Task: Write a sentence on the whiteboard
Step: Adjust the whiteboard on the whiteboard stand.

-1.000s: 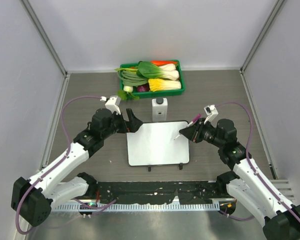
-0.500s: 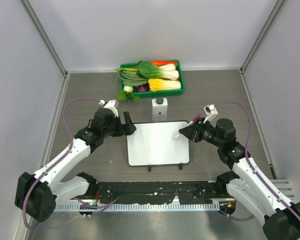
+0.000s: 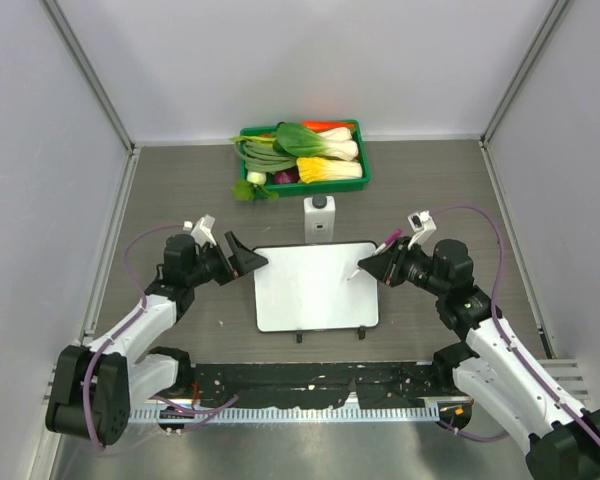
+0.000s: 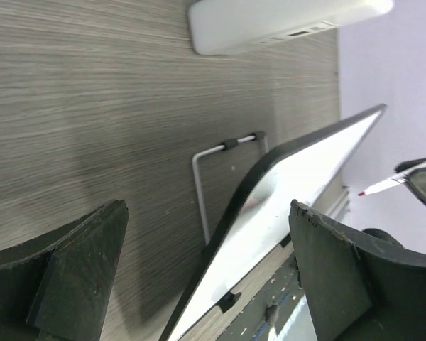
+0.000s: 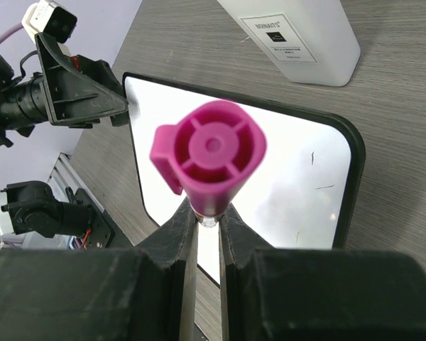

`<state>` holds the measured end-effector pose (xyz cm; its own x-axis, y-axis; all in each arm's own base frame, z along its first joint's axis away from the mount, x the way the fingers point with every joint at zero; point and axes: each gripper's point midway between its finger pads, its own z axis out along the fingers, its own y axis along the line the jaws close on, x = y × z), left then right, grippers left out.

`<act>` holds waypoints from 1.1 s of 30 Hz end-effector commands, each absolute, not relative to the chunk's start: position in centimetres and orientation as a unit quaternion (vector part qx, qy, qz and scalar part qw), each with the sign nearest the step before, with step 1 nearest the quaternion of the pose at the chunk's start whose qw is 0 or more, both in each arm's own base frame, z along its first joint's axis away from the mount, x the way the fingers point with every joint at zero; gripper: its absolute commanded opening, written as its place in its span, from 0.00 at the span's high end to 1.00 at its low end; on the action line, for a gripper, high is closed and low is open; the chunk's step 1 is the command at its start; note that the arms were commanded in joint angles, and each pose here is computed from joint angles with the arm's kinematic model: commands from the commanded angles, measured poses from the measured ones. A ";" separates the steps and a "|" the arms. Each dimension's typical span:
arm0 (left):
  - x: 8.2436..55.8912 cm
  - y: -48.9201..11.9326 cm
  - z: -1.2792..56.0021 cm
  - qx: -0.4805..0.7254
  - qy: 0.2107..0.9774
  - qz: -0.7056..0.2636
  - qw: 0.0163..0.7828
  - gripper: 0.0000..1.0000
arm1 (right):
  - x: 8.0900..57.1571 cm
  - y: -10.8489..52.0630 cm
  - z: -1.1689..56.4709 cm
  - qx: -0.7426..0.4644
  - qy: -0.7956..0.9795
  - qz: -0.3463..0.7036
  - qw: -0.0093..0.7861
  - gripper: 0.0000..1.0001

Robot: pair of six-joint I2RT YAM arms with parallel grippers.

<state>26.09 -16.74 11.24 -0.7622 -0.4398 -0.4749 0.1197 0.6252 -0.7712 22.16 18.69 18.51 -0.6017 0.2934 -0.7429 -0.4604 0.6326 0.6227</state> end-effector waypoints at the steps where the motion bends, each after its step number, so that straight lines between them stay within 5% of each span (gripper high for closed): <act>1: 26.5 -18.7 15.3 -0.037 0.773 -0.509 0.378 0.03 | 22.1 19.1 20.2 -0.071 0.766 0.439 0.464 0.99; 16: 25.6 -18.8 12.9 0.000 0.775 -0.502 0.383 0.33 | 22.7 19.6 20.3 -0.066 0.760 0.451 0.464 0.99; 22: 25.6 -19.7 12.3 0.025 0.775 -0.509 0.374 0.58 | 23.0 19.8 20.5 -0.066 0.757 0.456 0.463 0.99; 29: 25.2 -21.4 12.9 0.064 0.756 -0.536 0.370 0.99 | 23.1 19.9 20.5 -0.068 0.756 0.458 0.463 0.99; 33: 25.2 -21.6 13.9 0.078 0.743 -0.541 0.385 1.00 | 23.1 19.9 20.4 -0.067 0.757 0.457 0.462 0.98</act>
<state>23.98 -21.95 14.30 -0.7443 -0.2904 -0.6014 0.5035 0.3475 -0.7910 22.95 19.57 19.07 -0.6000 0.3096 -0.7377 -0.4822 0.5958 0.6423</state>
